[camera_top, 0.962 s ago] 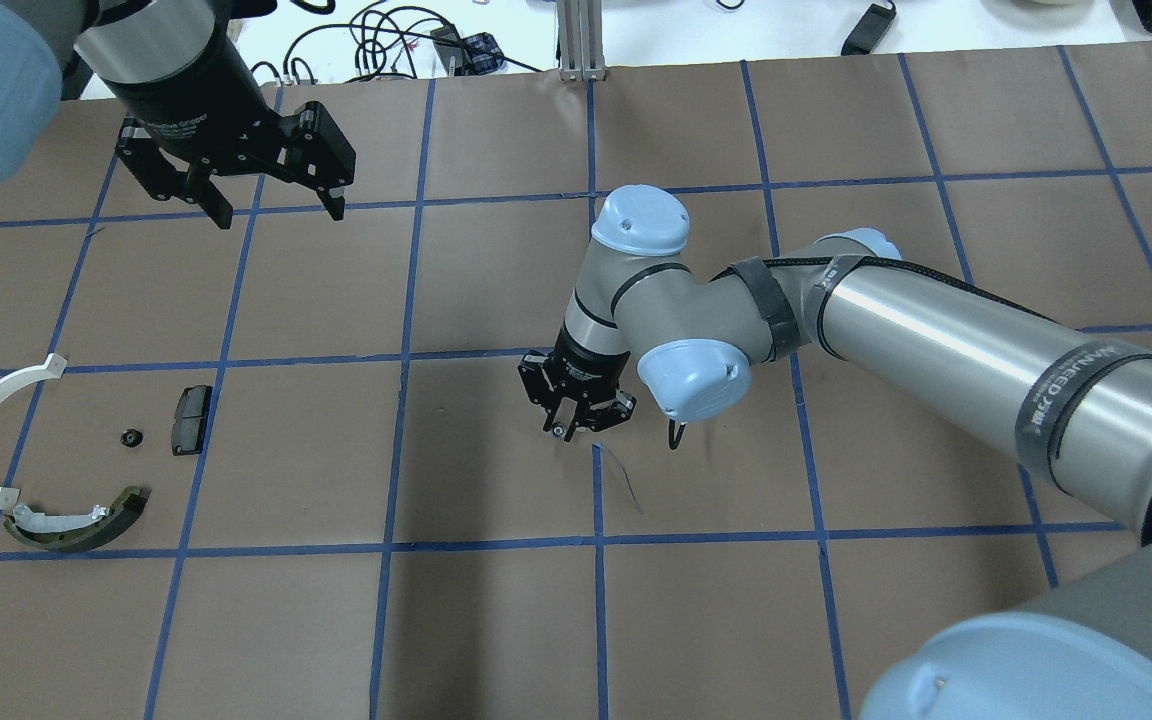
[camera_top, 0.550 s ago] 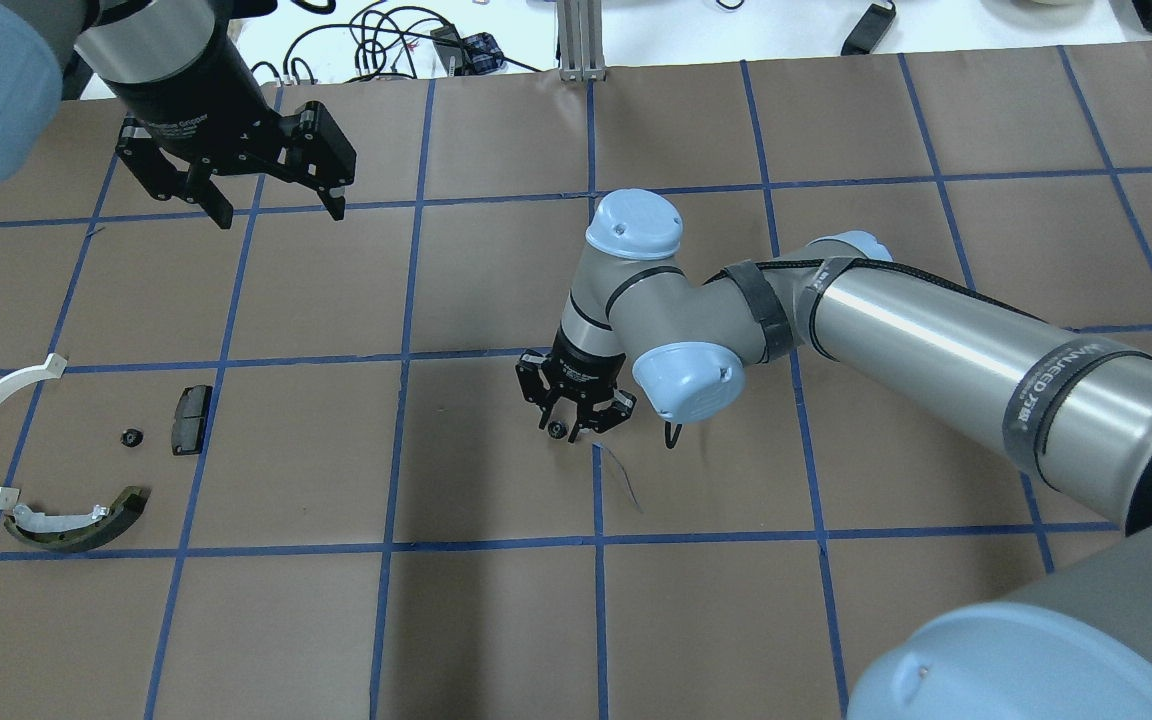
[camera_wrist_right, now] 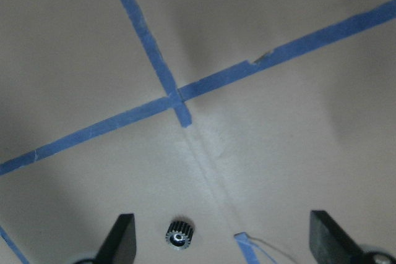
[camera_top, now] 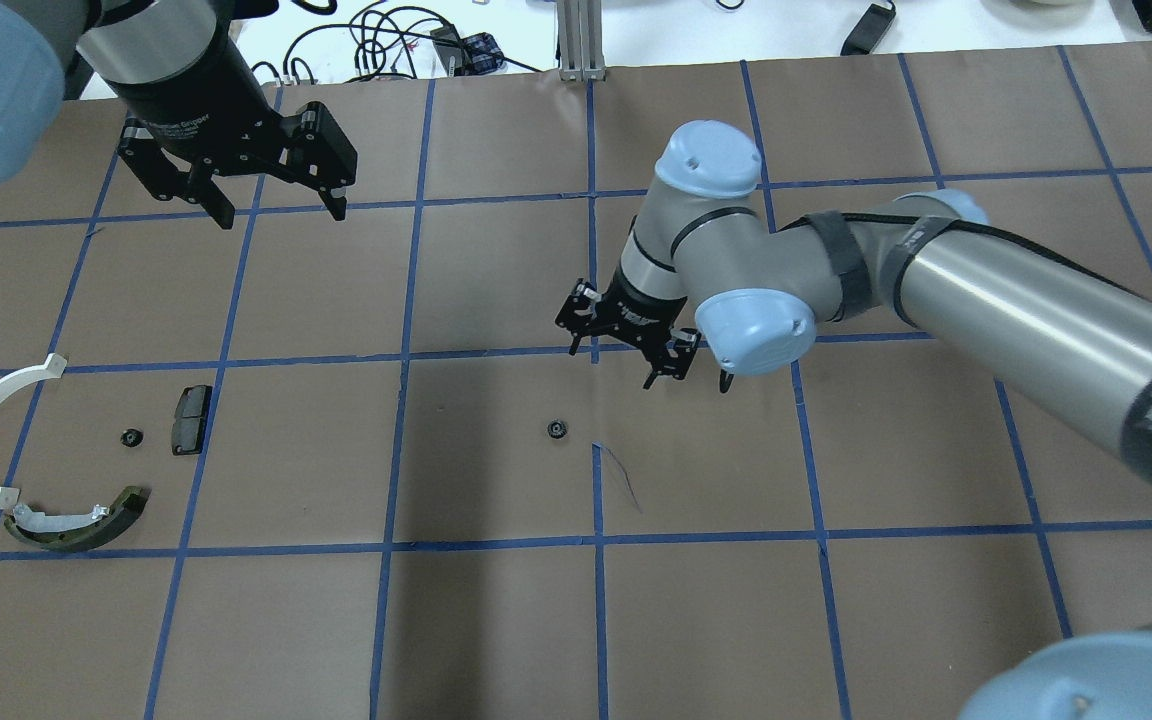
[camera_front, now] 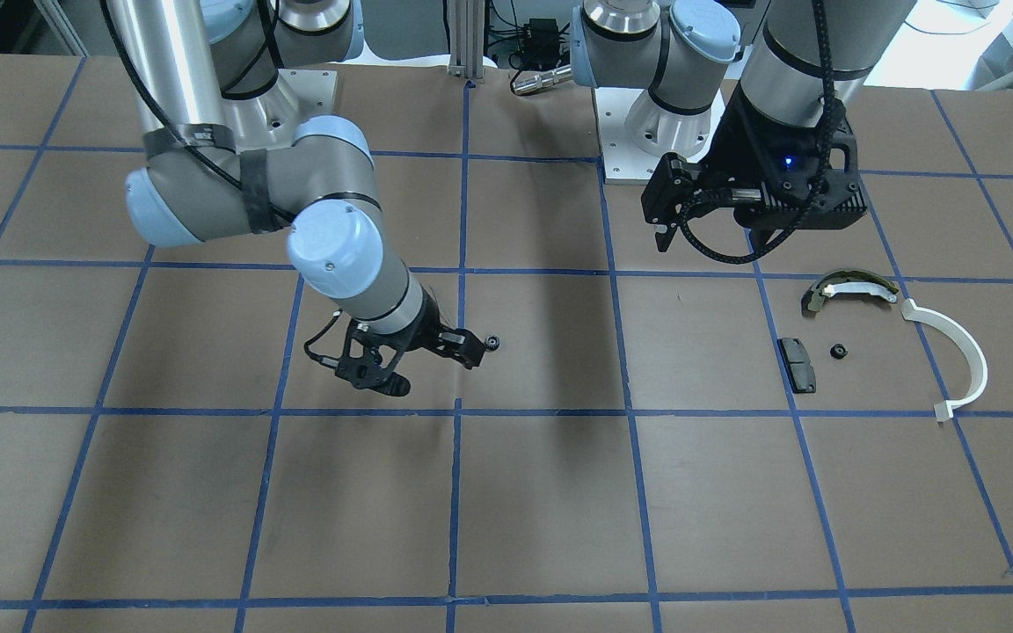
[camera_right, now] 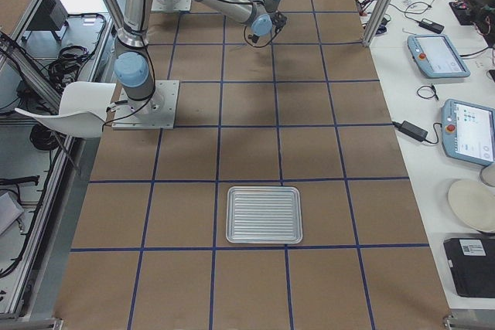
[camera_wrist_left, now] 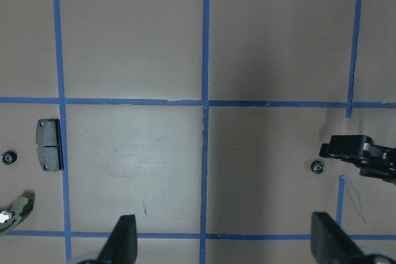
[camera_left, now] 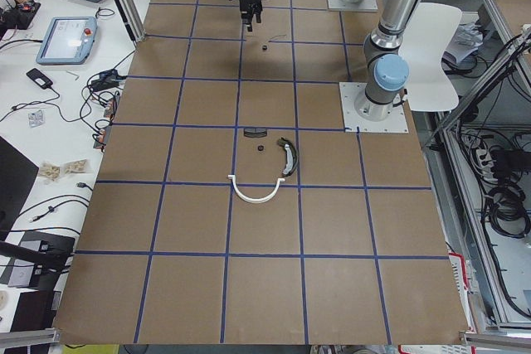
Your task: Place bearing gear from tray to pile
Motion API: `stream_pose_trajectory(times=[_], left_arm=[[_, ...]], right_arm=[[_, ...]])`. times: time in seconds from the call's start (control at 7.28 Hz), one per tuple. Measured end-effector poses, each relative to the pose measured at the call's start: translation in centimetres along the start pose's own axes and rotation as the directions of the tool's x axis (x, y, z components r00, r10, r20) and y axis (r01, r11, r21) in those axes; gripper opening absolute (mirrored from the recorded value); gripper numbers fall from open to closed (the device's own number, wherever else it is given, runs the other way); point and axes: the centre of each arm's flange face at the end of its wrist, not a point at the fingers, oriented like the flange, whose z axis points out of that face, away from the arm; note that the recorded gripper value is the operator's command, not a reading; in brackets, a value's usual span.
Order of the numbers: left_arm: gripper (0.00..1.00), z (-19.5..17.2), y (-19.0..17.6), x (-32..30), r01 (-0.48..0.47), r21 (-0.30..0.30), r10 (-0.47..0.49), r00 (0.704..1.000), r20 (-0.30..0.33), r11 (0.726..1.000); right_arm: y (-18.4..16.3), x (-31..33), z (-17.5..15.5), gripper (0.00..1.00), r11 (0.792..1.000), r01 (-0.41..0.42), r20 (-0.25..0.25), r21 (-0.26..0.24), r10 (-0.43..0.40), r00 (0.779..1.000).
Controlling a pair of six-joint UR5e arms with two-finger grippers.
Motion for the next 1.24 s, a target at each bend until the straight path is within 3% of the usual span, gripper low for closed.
stream_pose_trajectory(times=[0.27,0.69,0.96,1.24], left_arm=[[1.00,0.1,0.0,0.0,0.000,-0.001,0.000,1.000,0.000,1.000],[1.00,0.7,-0.4,0.2,0.006,-0.012,-0.006,1.000,-0.003,1.000],[1.00,3.0,-0.6,2.5,0.026,-0.052,-0.026,1.000,0.001,0.998],[1.00,9.5,1.3,8.9,0.062,-0.065,-0.061,0.998,0.015,0.996]], right_arm=[[-2.0,5.9,-7.7,1.00,0.996,0.077,-0.066,0.050,-0.073,0.995],[0.9,12.5,-18.8,1.00,0.977,0.179,-0.160,0.117,-0.159,0.974],[1.7,14.0,-24.2,1.00,0.972,0.197,-0.232,0.125,-0.164,0.959],[1.5,13.6,-25.9,1.00,0.977,0.190,-0.247,0.098,-0.161,0.956]])
